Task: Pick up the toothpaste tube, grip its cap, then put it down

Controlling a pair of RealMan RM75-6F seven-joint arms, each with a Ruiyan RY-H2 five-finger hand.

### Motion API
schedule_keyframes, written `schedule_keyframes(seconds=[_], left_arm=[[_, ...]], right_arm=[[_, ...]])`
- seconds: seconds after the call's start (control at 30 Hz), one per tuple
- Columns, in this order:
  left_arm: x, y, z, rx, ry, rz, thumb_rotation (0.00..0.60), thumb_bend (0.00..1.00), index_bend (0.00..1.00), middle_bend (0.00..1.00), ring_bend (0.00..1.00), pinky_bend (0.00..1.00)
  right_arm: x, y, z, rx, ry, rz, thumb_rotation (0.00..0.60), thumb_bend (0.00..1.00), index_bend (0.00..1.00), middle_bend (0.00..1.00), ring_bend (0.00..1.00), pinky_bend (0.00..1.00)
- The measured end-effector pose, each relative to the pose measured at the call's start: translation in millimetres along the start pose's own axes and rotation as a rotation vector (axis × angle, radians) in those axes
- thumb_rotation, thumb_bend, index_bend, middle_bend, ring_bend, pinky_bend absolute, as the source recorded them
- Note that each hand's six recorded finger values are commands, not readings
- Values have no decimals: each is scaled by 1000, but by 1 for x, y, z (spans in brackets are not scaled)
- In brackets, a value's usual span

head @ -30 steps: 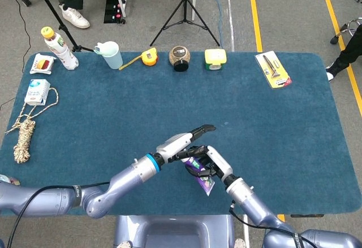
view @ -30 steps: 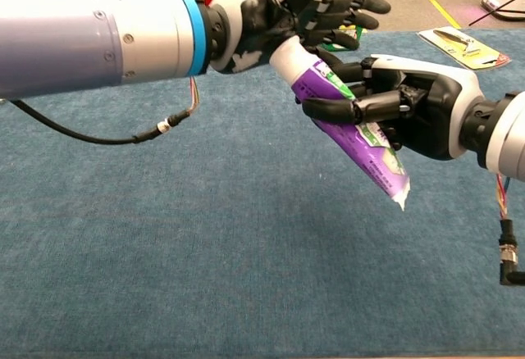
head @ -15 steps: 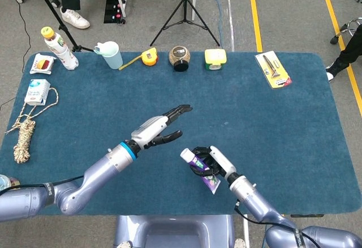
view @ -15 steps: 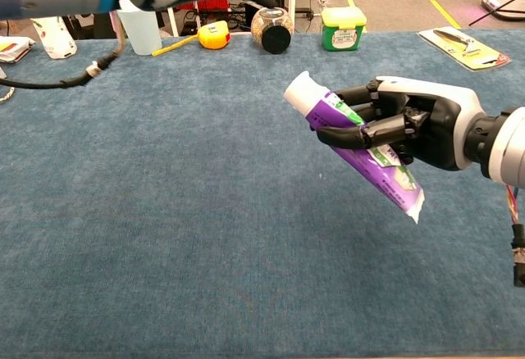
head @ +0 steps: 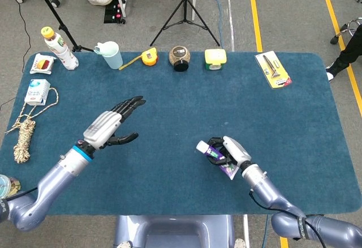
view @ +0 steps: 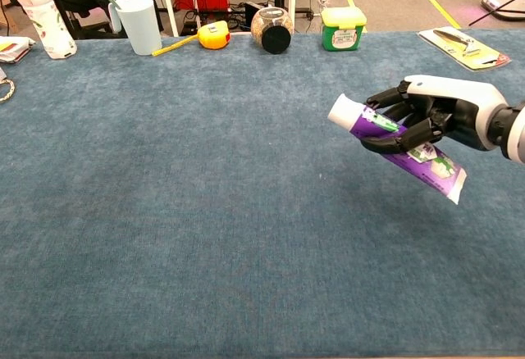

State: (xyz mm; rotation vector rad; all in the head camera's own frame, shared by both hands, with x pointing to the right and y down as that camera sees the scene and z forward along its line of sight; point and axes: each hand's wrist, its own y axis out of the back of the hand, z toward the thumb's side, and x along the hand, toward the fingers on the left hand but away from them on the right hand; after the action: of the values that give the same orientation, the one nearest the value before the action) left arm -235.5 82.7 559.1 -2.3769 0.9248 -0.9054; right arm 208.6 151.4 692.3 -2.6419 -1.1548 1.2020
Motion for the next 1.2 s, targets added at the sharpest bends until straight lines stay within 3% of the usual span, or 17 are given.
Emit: schedule_keyframes(seconds=[0.1, 0.37, 0.6, 0.83, 1.0, 1.2], left_arm=[[-16, 8, -12, 32, 18, 27, 0, 0, 0, 0, 0, 72], [-49, 20, -40, 75, 62, 84, 0, 0, 0, 0, 0, 72], [-71, 25, -68, 68, 120, 109, 0, 0, 0, 0, 0, 72], [-88, 34, -87, 119, 160, 152, 0, 1, 0, 0, 0, 72], [-104, 39, -100, 179, 219, 182, 4, 16, 32, 0, 0, 72], [-128, 47, -119, 313, 327, 238, 191, 19, 163, 74, 13, 95]], right_arm=[[-7, 3, -9, 65, -16, -7, 466, 609, 480, 585, 613, 530], [-18, 3, -26, 172, -53, -4, 305, 605, 169, 253, 304, 263], [-17, 12, -28, 220, -59, -33, 263, 593, 53, 173, 239, 224], [-8, 33, -25, 237, -51, -98, 301, 593, 112, 205, 272, 245], [6, 56, -22, 210, -38, -192, 379, 593, 237, 329, 367, 328], [33, 89, -26, 219, -29, -339, 379, 593, 444, 492, 537, 484]])
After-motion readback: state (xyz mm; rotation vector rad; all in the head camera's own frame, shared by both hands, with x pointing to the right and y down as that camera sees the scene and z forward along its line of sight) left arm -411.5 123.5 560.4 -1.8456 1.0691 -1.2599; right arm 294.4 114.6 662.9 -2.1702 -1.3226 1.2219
